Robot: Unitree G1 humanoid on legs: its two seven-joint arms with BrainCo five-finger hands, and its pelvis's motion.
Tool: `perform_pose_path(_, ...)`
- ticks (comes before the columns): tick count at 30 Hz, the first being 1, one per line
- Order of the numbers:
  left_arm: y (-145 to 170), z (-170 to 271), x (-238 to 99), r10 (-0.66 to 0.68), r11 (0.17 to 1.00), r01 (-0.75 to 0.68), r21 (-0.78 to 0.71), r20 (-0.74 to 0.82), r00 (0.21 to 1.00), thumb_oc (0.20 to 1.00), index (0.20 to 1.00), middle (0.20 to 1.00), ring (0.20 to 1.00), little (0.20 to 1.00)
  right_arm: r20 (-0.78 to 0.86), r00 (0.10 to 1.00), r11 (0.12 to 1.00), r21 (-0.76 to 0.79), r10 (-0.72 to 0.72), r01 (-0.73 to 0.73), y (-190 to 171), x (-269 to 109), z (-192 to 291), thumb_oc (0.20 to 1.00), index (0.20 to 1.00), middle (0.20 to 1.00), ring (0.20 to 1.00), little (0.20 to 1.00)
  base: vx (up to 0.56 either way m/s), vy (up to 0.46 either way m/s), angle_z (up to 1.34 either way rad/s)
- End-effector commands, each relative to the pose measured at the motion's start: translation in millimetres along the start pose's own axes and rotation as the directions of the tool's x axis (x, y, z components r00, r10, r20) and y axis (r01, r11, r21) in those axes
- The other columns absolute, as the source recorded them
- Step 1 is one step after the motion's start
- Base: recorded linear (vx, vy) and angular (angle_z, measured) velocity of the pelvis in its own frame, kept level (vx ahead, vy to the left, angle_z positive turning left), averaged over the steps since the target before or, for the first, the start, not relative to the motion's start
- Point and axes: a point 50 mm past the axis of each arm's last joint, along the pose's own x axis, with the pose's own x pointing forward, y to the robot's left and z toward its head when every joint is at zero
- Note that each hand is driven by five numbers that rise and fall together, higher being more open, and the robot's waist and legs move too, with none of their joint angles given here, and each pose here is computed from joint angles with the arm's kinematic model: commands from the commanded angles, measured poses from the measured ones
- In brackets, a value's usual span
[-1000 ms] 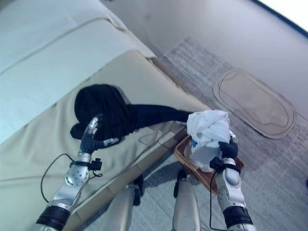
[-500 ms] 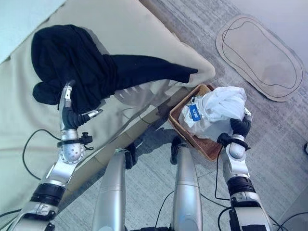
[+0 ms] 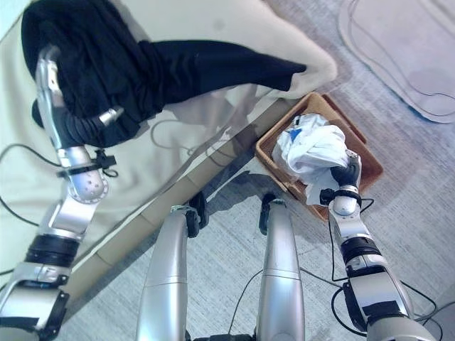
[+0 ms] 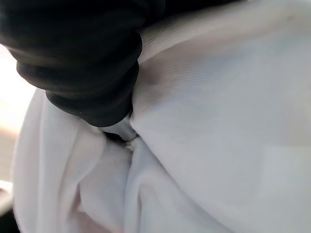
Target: Pick up clothes into the bucket
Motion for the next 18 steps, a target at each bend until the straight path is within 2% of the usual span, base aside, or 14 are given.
perform_pose_path(1,3,-2,6,0.041,0.998,-0.042,0.05,0.015,0.999,1.0,1.0,1.0,1.0,1.0,0.014,1.0,0.992,-0.125,0.003,-0.001,-11,5,-2,0.2,0.2,0.2,0.2,0.2,0.0,0.012,-0.07)
perform_pose_path(7,1,-6,23,-0.012,0.992,0.01,0.126,0.014,1.0,1.0,1.0,1.0,1.0,1.0,-0.037,0.999,0.977,-0.213,-0.014,0.006,-13,13,-2,0.2,0.2,0.2,0.2,0.2,0.0,0.004,0.0)
perform_pose_path(8,1,-7,24,-0.023,0.991,0.022,0.133,0.008,1.0,1.0,1.0,1.0,1.0,1.0,-0.042,0.999,0.978,-0.206,-0.025,0.016,-14,14,0,0.275,0.275,0.275,0.275,0.275,0.0,0.0,0.0)
perform_pose_path(9,0,-8,26,-0.035,0.989,0.034,0.143,0.005,0.999,1.0,1.0,1.0,1.0,1.0,-0.046,0.998,0.979,-0.202,-0.036,0.026,-15,15,1,0.52,0.52,0.52,0.52,0.52,0.0,0.0,0.0)
perform_pose_path(10,-1,-10,27,-0.051,0.986,0.051,0.157,-0.004,0.999,1.0,1.0,1.0,1.0,1.0,-0.048,0.998,0.98,-0.195,-0.044,0.034,-15,17,3,0.827,0.827,0.827,0.827,0.827,0.0,0.0,0.0)
perform_pose_path(12,-1,-11,28,-0.06,0.984,0.06,0.169,-0.006,0.998,1.0,1.0,1.0,1.0,1.0,-0.046,0.998,0.98,-0.193,-0.049,0.04,-15,17,5,1.0,1.0,1.0,1.0,1.0,0.0,0.0,0.0)
perform_pose_path(18,-2,-17,27,-0.084,0.978,0.09,0.186,-0.04,0.996,1.0,1.0,1.0,1.0,1.0,-0.041,0.994,0.981,-0.172,-0.1,0.092,-19,21,11,1.0,1.0,1.0,1.0,1.0,0.0,0.005,-0.02)
